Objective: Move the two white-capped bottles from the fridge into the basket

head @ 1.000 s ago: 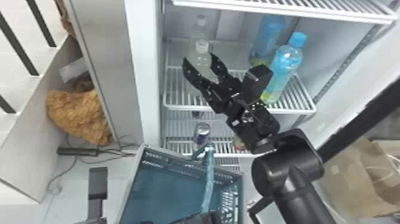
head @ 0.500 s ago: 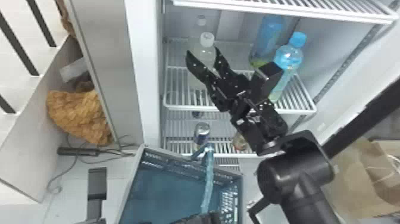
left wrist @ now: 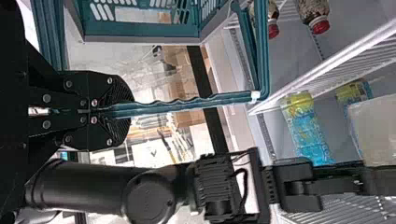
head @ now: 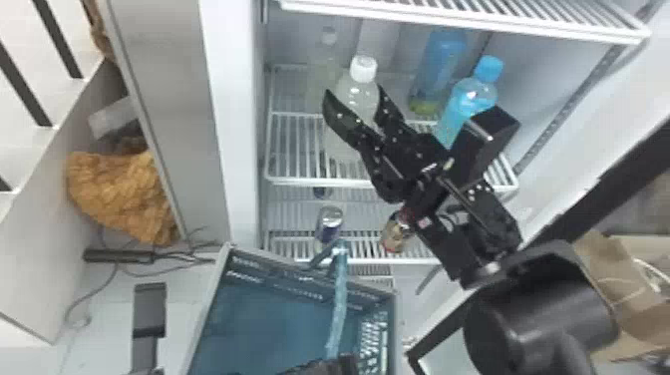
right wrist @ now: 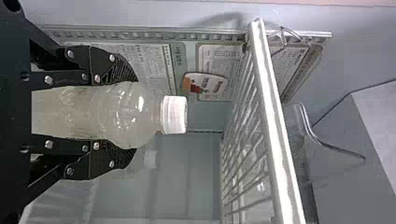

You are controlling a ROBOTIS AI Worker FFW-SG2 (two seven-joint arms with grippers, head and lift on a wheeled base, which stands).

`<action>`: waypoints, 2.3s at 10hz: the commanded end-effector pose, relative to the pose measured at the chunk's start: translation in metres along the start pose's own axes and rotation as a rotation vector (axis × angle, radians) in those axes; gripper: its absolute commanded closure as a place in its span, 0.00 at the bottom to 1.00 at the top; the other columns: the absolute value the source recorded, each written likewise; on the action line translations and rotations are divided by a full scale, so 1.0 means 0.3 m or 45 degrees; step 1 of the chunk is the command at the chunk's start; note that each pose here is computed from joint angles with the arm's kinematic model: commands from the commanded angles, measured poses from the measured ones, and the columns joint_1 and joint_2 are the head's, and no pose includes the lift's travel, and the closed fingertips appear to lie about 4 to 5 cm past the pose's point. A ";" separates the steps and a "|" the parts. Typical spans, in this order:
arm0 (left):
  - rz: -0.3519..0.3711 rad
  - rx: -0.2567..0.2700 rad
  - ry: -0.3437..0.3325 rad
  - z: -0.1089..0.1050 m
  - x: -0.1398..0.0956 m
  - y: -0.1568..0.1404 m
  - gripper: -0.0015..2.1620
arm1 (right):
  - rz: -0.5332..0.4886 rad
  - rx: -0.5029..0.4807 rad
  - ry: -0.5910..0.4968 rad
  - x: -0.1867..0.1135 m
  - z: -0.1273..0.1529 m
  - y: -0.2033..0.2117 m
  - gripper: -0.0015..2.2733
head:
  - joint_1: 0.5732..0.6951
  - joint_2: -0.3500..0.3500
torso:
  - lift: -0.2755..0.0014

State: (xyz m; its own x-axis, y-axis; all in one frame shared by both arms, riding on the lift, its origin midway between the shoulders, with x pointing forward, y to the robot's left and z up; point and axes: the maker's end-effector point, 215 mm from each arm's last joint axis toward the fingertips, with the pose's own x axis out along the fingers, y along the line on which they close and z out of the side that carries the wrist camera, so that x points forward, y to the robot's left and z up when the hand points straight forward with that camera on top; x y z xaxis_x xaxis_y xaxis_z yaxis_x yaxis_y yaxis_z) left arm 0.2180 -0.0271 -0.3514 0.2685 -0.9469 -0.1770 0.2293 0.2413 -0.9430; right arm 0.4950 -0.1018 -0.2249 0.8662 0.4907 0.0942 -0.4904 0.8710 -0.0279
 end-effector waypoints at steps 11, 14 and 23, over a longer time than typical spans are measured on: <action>0.006 -0.001 -0.005 0.002 -0.004 0.005 0.55 | -0.163 0.113 0.245 -0.492 0.062 0.049 0.40 | 1.00 0.02 | 0.99; 0.012 -0.006 -0.009 0.002 -0.010 0.012 0.55 | -0.202 0.117 0.385 -0.591 0.019 0.057 0.40 | 1.00 0.00 | 0.99; 0.015 -0.005 -0.008 0.002 -0.010 0.014 0.55 | -0.034 0.447 0.870 -0.724 -0.378 0.222 0.40 | 1.00 0.00 | 0.99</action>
State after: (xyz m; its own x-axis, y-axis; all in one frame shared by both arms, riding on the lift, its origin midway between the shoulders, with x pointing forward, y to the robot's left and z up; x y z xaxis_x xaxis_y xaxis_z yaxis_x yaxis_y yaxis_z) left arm 0.2187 -0.0231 -0.3548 0.2773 -0.9426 -0.1861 0.2225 0.2514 -0.9420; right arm 0.2846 -0.1503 -0.3476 0.7108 0.4580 -0.5339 -0.3715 0.8889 0.2681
